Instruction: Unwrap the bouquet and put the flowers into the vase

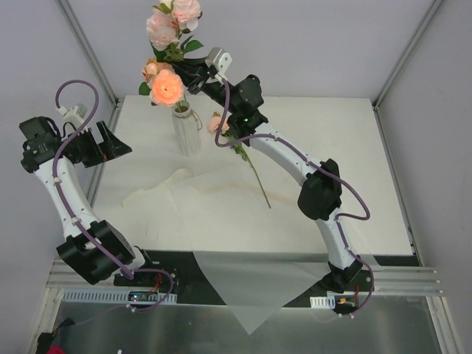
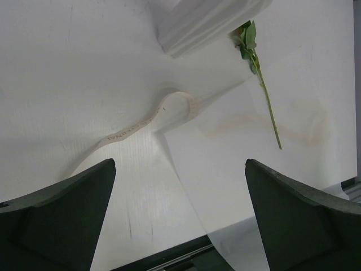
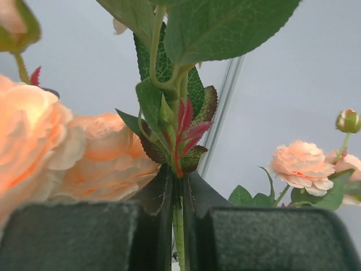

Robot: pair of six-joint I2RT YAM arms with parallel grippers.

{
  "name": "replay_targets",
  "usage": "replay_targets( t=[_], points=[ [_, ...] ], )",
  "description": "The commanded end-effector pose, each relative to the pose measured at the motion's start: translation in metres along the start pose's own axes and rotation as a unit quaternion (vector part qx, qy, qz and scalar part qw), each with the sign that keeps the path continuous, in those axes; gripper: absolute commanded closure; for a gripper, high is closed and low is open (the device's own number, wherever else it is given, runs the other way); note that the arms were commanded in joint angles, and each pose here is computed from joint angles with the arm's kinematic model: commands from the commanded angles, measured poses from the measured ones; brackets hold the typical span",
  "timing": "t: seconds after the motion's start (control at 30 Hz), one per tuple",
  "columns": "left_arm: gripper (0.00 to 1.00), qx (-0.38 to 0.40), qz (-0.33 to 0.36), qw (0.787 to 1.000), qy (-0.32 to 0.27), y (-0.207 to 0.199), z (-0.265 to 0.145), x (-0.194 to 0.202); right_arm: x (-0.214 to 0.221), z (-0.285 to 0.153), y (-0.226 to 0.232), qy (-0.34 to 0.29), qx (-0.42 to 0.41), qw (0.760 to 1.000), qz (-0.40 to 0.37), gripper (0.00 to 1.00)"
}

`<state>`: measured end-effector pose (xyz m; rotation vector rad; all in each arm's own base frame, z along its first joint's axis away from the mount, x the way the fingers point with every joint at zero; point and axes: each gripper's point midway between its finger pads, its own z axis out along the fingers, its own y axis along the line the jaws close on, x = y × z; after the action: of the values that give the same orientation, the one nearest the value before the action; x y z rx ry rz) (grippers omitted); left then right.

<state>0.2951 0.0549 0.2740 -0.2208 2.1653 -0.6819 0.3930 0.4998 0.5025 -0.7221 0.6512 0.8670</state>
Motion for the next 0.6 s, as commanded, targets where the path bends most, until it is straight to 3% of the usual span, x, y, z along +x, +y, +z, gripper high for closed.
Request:
replay_targets(
  t=[0.0,0.17,0.57],
  points=[
    [0.01,0.022,0.008,1.0,-0.006,-0.007,-0.003,-0.005,-0.005,-0.003,-0.014,-0.025,0.04,0.998,0.034,0.99],
    [0.01,0.023,0.006,1.0,-0.003,-0.004,-0.002,-0.002,-0.006,-0.004,-0.013,-0.031,0.039,0.998,0.045,0.99],
    [0.01,0.029,0.0,1.0,0.0,-0.003,0.0,0.003,-0.062,0.0,-0.015,-0.072,0.027,0.997,0.006,0.99]
  ],
)
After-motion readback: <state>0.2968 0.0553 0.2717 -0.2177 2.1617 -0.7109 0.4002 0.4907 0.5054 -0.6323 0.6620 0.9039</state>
